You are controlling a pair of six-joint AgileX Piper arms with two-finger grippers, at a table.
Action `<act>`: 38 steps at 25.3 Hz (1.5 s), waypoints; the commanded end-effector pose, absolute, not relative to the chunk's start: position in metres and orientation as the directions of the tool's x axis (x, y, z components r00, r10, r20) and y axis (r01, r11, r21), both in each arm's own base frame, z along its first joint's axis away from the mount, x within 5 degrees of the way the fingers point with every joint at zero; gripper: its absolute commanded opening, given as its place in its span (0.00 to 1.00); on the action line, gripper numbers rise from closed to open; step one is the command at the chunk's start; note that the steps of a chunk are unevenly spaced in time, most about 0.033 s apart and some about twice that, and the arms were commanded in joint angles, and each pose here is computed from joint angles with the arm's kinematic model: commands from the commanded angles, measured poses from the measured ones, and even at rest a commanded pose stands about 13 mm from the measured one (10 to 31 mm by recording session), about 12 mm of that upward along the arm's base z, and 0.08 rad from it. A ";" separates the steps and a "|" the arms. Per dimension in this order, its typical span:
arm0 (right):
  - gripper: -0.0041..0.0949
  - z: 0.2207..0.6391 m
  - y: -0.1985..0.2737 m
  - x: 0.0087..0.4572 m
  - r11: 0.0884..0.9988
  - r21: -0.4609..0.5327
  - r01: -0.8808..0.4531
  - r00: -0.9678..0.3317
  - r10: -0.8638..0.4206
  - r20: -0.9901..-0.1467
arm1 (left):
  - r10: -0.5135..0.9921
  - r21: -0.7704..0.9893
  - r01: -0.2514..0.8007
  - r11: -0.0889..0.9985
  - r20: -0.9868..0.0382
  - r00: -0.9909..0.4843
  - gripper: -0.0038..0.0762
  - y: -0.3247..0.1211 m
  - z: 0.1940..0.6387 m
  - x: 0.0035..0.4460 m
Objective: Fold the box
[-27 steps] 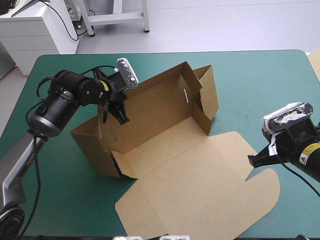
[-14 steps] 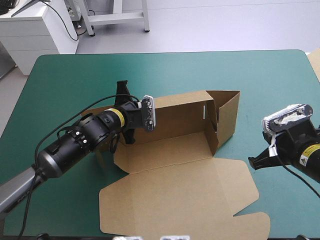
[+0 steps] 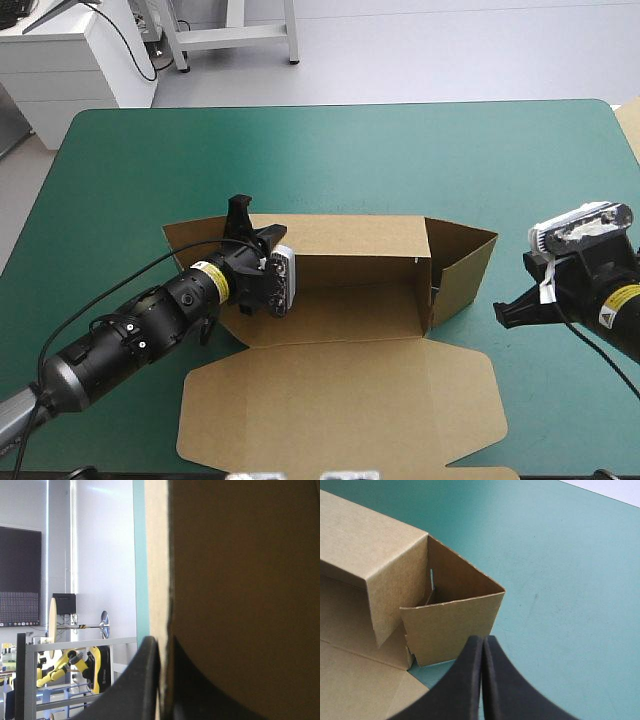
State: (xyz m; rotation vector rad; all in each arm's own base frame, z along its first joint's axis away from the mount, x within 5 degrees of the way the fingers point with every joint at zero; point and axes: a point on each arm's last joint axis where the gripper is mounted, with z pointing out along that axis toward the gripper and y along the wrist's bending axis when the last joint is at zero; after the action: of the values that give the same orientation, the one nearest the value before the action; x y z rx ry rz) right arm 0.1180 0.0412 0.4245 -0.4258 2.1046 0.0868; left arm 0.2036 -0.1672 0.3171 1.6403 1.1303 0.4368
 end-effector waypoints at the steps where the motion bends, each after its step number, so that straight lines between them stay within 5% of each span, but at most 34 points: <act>1: 0.02 0.440 0.041 0.122 0.947 -0.093 -0.309 -0.404 -0.219 -0.888 | 0.813 0.900 0.434 0.036 -0.279 0.511 0.04 -0.169 0.325 0.200; 11: 0.02 0.450 0.061 0.166 0.947 -0.095 -0.307 -0.442 -0.231 -0.867 | 0.812 0.891 0.450 0.060 -0.306 0.497 0.04 -0.169 0.325 0.200; 20: 0.02 0.474 0.076 0.251 0.958 -0.063 -0.280 -0.568 -0.218 -0.793 | 0.817 0.876 0.474 0.085 -0.334 0.470 0.04 -0.168 0.324 0.200; 25: 0.02 0.456 0.071 0.282 0.944 0.048 -0.326 -0.701 -0.207 -0.682 | 0.821 0.874 0.478 0.082 -0.332 0.465 0.04 -0.167 0.323 0.200; 38: 0.02 0.398 0.084 0.331 0.943 0.111 -0.314 -0.829 -0.215 -0.515 | 0.828 0.843 0.524 0.119 -0.375 0.416 0.04 -0.168 0.318 0.202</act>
State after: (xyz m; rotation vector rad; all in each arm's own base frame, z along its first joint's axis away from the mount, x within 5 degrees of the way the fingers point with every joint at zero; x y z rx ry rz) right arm 0.3393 0.0867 0.3773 -0.3799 2.6504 0.2445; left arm 0.2028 -0.1659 0.3160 1.5932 1.1816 0.3936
